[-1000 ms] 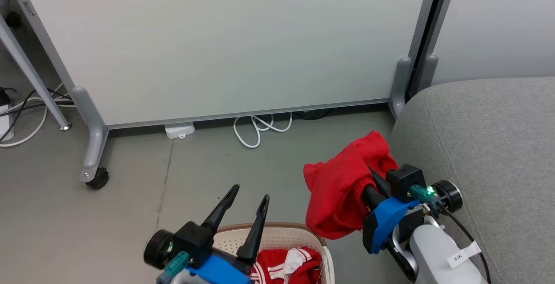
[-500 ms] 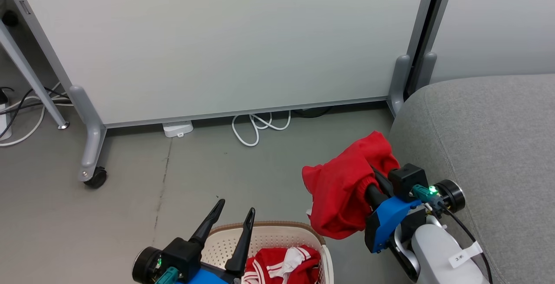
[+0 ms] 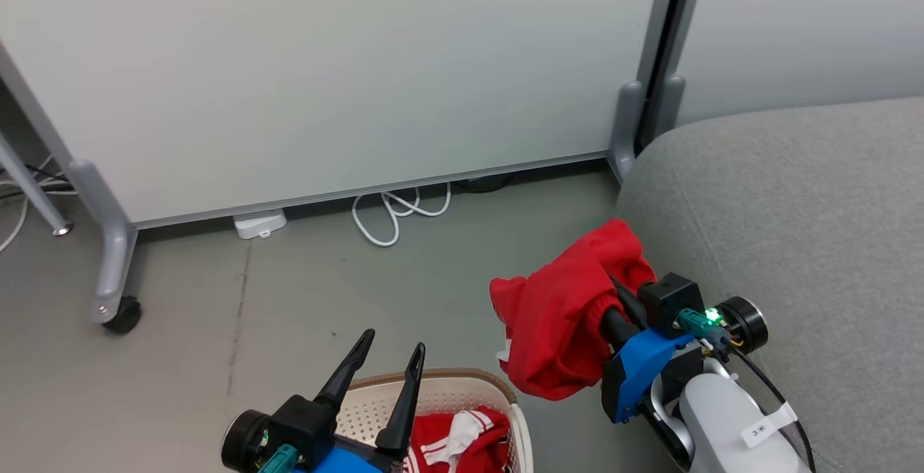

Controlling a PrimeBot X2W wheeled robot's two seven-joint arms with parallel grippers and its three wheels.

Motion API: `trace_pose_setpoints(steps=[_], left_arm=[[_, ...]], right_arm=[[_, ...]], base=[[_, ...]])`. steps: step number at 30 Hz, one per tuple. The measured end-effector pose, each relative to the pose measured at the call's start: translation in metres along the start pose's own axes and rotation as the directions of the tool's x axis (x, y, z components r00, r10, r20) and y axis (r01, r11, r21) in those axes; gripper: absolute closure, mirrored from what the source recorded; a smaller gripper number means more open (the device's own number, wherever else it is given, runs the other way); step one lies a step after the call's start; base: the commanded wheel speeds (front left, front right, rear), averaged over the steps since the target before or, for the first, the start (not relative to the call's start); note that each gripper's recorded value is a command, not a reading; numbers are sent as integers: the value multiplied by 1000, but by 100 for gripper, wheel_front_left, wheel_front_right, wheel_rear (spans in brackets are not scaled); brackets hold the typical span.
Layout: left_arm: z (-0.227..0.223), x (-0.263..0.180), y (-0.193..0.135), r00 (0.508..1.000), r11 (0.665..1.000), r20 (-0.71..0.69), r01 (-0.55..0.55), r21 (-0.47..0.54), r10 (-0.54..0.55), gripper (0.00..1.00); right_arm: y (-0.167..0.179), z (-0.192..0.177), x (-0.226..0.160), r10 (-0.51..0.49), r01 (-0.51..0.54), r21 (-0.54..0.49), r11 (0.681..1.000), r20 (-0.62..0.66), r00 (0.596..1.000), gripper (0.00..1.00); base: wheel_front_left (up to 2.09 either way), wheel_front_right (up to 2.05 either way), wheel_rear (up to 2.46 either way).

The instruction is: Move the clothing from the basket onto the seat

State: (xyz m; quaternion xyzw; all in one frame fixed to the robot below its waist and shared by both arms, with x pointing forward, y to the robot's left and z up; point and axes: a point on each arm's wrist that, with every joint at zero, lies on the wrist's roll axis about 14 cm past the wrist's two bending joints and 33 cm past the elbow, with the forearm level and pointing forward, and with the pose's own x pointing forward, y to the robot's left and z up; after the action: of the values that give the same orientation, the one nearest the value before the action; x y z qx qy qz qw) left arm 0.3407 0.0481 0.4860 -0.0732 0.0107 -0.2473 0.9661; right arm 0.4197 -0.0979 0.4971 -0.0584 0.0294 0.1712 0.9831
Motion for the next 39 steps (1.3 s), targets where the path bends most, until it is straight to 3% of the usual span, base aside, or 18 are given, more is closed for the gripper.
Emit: trace_pose_setpoints(steps=[17, 31, 39], left_arm=[[-11, 42, -60, 974, 975, -36, 221, -19, -222, 0], [-26, 65, -120, 903, 906, -75, 420, -45, -423, 0], [-29, 73, -148, 853, 857, -81, 511, -61, -515, 0]], right_arm=[[-67, -12, -53, -213, 214, 7, 977, -21, 977, 100], [-113, -27, -112, -392, 394, 24, 919, -60, 918, 100], [-135, -39, -142, -487, 491, 36, 870, -88, 869, 100]], base=[[0, 0, 0], [0, 0, 0], [0, 0, 0]])
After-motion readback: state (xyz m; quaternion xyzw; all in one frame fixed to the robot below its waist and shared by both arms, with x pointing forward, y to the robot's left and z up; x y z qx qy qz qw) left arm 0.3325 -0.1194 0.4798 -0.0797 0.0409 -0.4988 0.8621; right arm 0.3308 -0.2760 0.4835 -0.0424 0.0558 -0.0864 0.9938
